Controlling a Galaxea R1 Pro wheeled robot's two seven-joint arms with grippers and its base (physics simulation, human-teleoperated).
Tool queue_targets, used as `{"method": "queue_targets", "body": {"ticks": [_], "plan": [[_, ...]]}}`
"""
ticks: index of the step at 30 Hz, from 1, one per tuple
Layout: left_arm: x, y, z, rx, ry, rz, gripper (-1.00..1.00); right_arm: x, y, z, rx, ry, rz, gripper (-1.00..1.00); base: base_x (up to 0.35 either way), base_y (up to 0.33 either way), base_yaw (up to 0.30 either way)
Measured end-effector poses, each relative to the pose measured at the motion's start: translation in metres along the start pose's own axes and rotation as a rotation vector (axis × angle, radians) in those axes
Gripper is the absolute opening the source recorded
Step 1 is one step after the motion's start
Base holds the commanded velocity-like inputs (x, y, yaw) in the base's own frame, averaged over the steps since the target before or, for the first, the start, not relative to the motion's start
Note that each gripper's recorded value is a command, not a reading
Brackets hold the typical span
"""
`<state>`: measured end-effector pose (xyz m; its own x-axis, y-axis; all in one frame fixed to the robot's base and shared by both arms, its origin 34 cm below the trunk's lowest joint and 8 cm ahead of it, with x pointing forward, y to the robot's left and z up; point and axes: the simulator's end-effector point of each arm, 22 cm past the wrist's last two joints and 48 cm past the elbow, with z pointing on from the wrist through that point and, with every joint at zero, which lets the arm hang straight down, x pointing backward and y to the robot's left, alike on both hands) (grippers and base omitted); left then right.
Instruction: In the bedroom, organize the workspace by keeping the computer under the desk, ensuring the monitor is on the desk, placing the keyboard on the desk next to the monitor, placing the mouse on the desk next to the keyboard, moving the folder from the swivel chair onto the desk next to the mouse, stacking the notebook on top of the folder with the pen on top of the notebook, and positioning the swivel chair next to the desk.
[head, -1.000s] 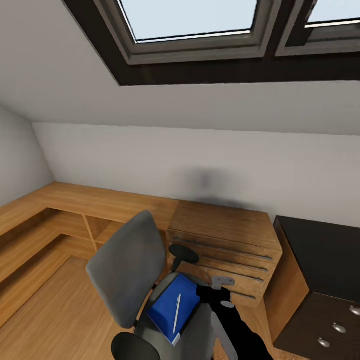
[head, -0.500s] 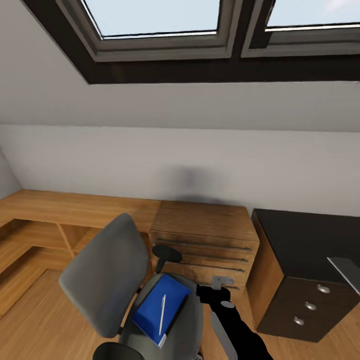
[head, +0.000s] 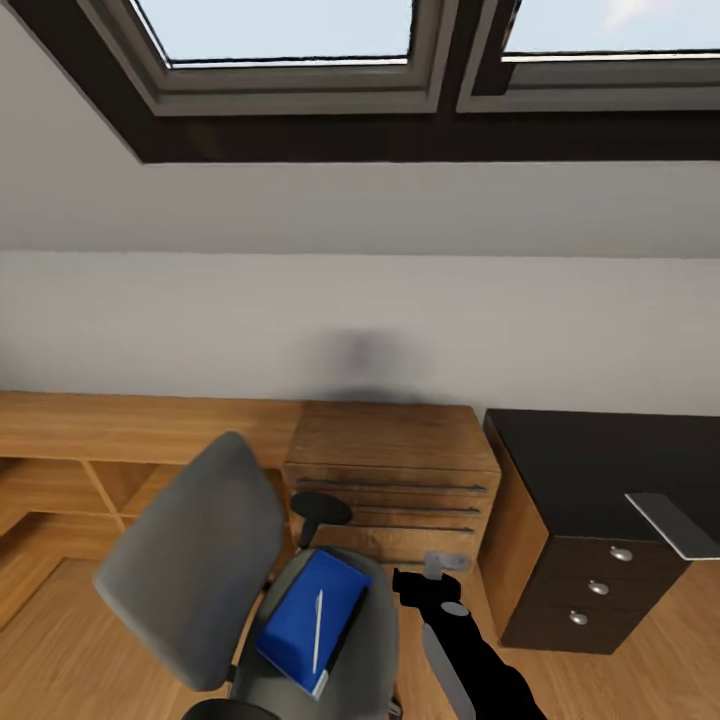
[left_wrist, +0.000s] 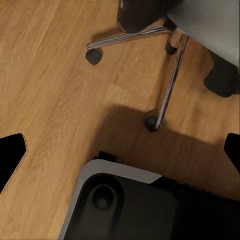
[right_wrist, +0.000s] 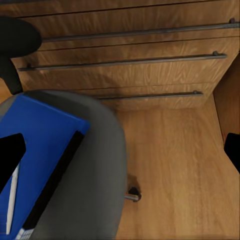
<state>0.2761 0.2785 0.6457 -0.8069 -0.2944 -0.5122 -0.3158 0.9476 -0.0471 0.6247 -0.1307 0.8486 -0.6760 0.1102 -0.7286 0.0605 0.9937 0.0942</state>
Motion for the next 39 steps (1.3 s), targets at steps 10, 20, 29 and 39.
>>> {"method": "queue_targets", "body": {"ticks": [10,20,29,39], "plan": [[0.0,0.0,0.0,0.0,0.001,0.001,1.0,0.0,0.0,0.0,0.0,0.0,-0.002,1.0,0.0,0.186,-0.006],[0.0,0.0,0.0,0.001,0.0,0.001,1.0,0.0,0.001,0.0,-0.003,0.0,-0.004,1.0,0.0,0.051,0.0],[0.0,0.0,0.0,0.0,0.001,0.001,1.0,0.003,0.002,0.0,-0.003,0.009,-0.009,1.0,0.0,0.06,0.0],[0.0,0.0,0.0,0.0,0.001,0.001,1.0,0.024,0.0,0.002,0.002,0.059,-0.023,1.0,-0.002,0.05,0.0]]}}
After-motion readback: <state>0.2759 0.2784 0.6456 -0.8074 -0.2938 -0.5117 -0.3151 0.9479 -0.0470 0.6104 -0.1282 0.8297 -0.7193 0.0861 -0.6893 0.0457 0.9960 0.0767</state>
